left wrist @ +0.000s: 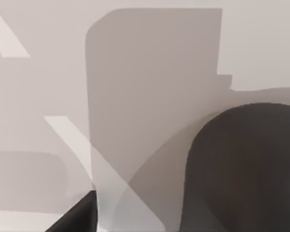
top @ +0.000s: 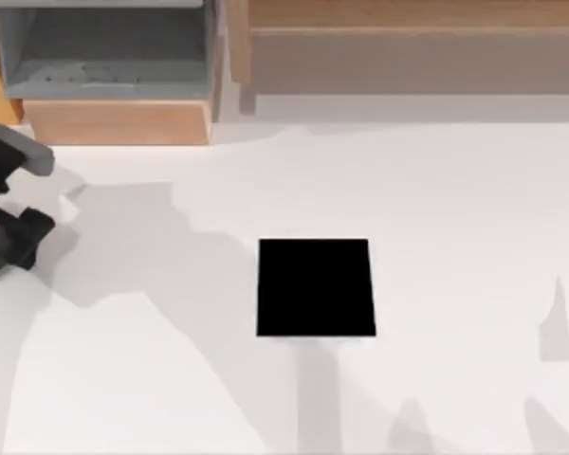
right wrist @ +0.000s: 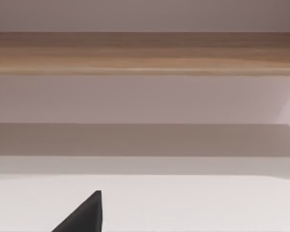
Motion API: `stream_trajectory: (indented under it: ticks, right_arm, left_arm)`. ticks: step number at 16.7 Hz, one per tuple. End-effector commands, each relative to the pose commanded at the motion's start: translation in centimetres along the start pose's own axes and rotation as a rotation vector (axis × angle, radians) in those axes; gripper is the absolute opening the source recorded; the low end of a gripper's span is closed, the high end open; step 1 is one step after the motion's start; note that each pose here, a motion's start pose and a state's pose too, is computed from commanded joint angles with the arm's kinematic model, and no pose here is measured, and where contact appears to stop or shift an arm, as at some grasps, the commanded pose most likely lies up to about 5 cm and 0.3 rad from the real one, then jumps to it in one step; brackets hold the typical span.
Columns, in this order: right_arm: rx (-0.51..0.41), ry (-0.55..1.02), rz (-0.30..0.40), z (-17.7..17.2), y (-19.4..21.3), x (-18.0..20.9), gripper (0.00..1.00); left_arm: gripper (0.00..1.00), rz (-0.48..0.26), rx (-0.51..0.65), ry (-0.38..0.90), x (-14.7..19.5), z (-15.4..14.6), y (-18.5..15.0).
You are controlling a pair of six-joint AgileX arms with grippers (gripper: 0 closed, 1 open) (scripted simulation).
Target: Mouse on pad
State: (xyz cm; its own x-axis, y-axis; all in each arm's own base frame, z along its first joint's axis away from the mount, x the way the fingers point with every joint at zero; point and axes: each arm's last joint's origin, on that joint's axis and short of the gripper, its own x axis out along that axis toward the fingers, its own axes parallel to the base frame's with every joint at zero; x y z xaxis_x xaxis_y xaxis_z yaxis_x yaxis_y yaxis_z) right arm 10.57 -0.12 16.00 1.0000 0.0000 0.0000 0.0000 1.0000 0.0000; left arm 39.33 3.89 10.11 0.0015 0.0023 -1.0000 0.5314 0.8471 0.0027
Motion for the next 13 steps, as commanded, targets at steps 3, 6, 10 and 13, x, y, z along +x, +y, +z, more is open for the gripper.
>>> stream_trajectory:
  ticks: [3, 6, 10, 13]
  right_arm:
    - [0.0, 0.0, 0.0, 0.0, 0.0, 0.0, 1.0]
    - [0.0, 0.0, 0.0, 0.0, 0.0, 0.0, 1.0]
    - [0.0, 0.0, 0.0, 0.0, 0.0, 0.0, 1.0]
    - [0.0, 0.0, 0.0, 0.0, 0.0, 0.0, 1.0]
  left_arm:
    - [0.85, 0.0, 0.0, 0.0, 0.0, 0.0, 0.0]
    - [0.62, 0.0, 0.0, 0.0, 0.0, 0.0, 0.0]
    - [0.32, 0.0, 0.0, 0.0, 0.0, 0.0, 0.0]
    - [0.1, 0.0, 0.0, 0.0, 0.0, 0.0, 0.0]
